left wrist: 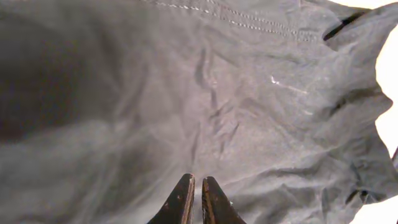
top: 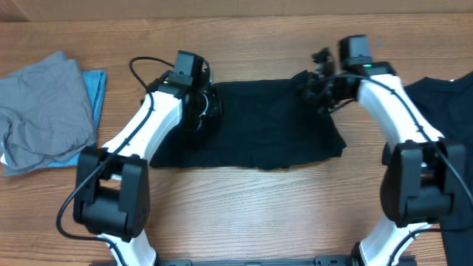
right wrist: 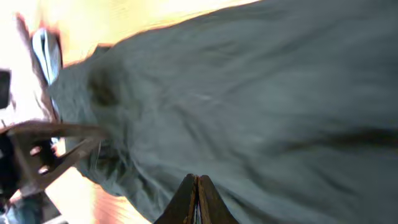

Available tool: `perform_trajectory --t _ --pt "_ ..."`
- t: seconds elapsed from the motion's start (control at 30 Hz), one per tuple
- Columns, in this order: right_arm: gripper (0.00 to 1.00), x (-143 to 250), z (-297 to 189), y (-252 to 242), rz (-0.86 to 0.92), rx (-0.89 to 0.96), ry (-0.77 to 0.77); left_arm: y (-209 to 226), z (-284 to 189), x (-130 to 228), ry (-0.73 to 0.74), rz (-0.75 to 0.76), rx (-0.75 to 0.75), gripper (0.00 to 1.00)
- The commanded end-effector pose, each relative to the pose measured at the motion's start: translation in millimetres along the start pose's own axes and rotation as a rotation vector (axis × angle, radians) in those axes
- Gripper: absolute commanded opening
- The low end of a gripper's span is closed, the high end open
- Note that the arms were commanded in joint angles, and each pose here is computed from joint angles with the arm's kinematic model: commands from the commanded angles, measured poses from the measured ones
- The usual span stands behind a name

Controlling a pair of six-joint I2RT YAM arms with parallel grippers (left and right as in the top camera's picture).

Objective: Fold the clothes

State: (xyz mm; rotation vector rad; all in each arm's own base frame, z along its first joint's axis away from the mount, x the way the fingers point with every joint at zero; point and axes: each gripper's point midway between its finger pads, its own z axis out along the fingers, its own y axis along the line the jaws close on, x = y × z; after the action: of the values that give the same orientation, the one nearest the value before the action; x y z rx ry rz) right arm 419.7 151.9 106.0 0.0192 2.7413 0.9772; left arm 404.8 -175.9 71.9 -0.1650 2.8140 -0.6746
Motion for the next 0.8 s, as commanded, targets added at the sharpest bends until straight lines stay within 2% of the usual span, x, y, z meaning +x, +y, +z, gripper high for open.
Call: perform_trajectory --t 0.0,0.13,0.23,0.4,0.63,0.77 --pt "0.04 12 38 10 -0.057 0.023 0.054 4 44 11 0.065 0.013 -0.007 0.05" --pt "0.04 26 75 14 -0.102 0.056 0.103 16 66 16 0.097 -0.019 -0.024 0.04" --pt "0.04 31 97 -11 -0.066 0.191 0.104 30 77 20 0.112 -0.032 -0.068 0.04" --pt "0.04 38 118 -36 -0.044 0.233 0.136 41 78 19 0.099 -0.022 -0.122 0.04" --pt "0.04 31 100 -93 0.068 0.396 0.114 44 77 20 0.107 -0.003 -0.127 0.04" --pt "0.04 21 86 -113 0.119 0.412 0.086 47 76 17 0.097 0.022 -0.148 0.04"
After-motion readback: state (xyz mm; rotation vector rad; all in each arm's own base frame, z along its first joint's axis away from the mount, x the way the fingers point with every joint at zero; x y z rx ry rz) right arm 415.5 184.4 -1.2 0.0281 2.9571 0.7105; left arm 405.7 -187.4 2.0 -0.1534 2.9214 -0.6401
